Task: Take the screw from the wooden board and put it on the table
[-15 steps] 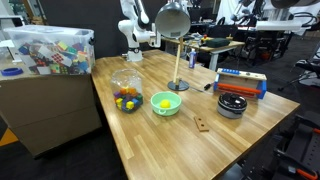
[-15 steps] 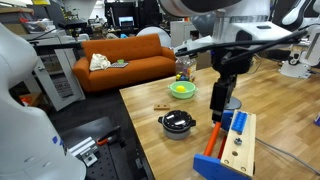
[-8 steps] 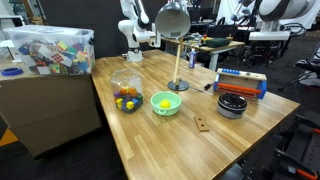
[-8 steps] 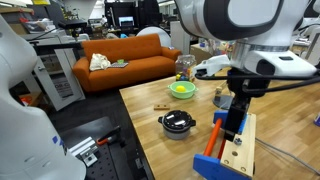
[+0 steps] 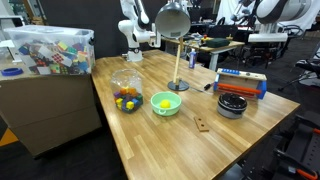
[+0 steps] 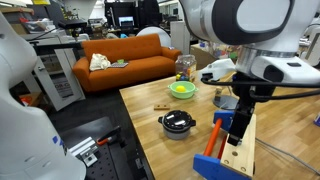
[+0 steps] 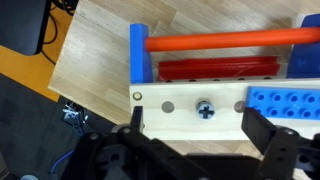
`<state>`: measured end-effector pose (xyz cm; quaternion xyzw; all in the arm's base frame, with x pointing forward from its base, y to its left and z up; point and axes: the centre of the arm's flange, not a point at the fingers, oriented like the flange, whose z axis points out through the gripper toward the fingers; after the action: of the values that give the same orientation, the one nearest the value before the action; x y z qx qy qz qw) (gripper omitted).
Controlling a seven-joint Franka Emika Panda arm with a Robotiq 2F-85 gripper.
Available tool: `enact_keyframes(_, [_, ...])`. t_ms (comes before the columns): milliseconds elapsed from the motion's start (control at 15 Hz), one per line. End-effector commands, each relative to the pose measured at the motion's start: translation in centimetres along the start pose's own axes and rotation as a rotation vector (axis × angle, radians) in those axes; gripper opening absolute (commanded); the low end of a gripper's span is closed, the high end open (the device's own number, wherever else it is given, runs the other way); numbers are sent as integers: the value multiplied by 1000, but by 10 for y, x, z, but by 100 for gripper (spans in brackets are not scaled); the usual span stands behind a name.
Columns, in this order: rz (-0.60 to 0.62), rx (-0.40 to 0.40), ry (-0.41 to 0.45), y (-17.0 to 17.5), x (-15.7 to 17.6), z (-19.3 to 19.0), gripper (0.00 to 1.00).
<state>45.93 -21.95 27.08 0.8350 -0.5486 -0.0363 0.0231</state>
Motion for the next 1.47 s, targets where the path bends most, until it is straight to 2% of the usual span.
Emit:
enact_keyframes(0, [10,2,-2,-1,0,2,100])
enact_keyframes(600, [-115,-40,-49,-7,12,27,100])
enact_keyframes(933, [-136,-52,-28,-17,32,32,100])
enact_keyframes(1400, [-140,-74,-62,-18,46,39,100])
